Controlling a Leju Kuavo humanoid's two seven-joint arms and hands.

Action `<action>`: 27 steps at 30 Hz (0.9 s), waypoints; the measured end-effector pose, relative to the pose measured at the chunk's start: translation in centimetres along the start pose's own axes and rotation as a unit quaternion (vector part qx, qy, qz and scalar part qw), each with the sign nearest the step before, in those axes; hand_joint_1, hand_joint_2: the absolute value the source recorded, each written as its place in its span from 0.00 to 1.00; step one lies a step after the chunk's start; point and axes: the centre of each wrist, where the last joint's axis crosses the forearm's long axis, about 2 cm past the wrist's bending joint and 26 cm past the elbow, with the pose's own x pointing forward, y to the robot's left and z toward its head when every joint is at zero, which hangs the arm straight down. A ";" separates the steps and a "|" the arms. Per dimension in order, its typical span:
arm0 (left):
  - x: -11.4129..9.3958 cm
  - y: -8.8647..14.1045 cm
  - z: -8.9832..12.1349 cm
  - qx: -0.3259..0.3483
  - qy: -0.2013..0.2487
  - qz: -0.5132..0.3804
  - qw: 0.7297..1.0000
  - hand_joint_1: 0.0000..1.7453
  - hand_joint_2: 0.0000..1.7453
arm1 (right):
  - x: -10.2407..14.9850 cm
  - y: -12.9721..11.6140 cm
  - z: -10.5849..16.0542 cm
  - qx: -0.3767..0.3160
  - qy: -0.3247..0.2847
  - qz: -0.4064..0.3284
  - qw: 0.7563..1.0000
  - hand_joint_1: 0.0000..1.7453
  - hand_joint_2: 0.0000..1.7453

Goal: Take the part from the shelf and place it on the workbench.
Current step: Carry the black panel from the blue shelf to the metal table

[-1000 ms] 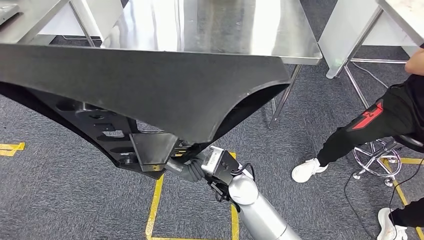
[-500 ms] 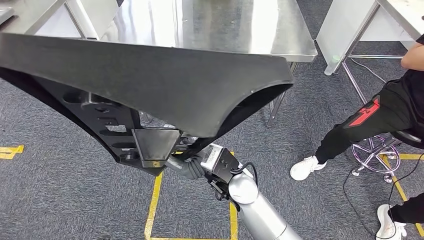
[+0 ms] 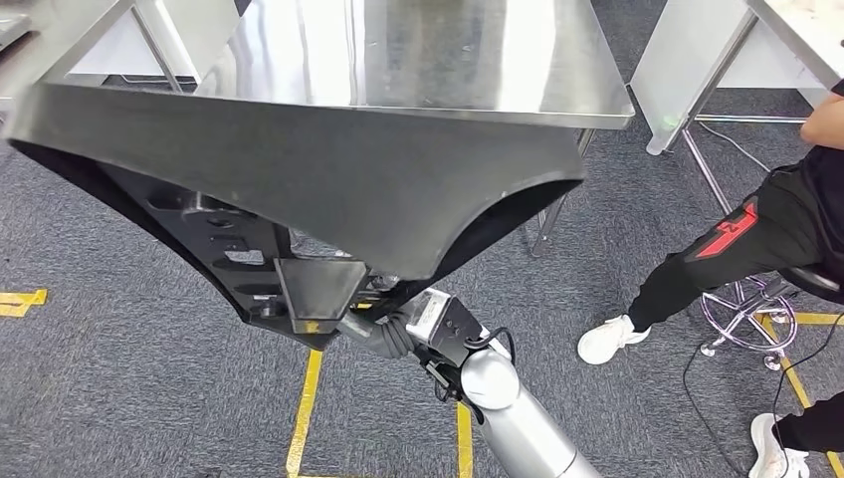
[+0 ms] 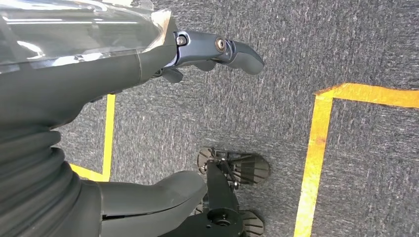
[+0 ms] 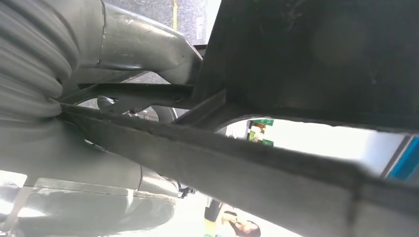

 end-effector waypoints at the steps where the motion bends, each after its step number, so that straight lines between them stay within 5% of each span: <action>1: 0.0 0.0 0.0 0.000 0.000 0.000 1.000 0.00 1.00 | 0.0 0.0 0.0 -0.001 0.000 0.000 1.000 1.00 1.00; 27: 0.6 -0.3 -0.1 -0.002 -0.001 -0.003 1.000 0.00 1.00 | -0.2 -0.2 0.6 -0.012 0.003 0.003 1.000 1.00 1.00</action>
